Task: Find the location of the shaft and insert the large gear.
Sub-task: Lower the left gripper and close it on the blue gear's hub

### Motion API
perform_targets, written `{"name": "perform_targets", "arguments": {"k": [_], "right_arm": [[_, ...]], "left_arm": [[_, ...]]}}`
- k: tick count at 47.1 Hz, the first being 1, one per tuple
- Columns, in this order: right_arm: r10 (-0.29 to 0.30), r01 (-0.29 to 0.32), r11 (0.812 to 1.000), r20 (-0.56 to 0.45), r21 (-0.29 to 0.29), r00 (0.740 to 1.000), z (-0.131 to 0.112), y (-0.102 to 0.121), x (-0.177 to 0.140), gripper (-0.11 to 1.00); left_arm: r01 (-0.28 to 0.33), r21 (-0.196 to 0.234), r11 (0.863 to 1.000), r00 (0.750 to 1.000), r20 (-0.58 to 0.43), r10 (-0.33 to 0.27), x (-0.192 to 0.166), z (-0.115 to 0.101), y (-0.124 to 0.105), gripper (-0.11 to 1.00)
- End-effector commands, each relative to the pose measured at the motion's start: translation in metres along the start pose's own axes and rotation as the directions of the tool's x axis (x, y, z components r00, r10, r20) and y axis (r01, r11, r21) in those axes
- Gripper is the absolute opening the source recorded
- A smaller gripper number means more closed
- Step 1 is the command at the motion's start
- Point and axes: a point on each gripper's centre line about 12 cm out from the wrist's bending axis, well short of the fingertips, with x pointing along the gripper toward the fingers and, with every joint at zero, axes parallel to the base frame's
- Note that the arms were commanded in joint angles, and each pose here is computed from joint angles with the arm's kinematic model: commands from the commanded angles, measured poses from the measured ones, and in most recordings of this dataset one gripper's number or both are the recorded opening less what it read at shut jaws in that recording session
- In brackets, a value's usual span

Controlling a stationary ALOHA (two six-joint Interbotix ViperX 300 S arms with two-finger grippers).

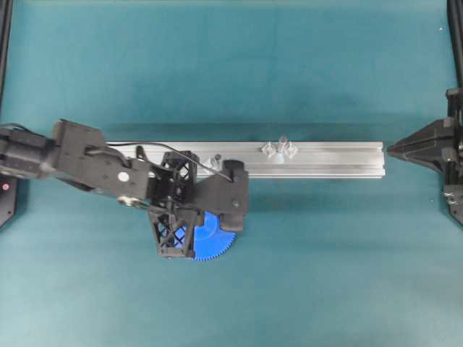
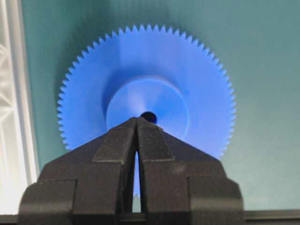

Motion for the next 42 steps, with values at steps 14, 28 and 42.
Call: {"name": "perform_targets", "arguments": {"k": [14,28,42], "right_arm": [[-0.007,0.007,1.000,0.023,0.013,1.000,0.0050,-0.0012,-0.0001,0.02],[-0.007,0.007,1.000,0.024,0.013,1.000,0.0039,-0.0014,0.0003,0.02],[-0.007,0.007,1.000,0.023,0.013,1.000,0.0033,-0.0014,0.0005,0.02]], "left_arm": [[0.005,0.080,0.997,1.000,-0.008,-0.004,-0.0054,0.0173,-0.0085,0.01],[0.005,0.079,0.997,1.000,-0.009,-0.004,-0.0048,0.0170,-0.0085,0.01],[0.005,0.078,0.997,1.000,-0.012,-0.004,-0.0043,0.0160,-0.0079,0.02]]}}
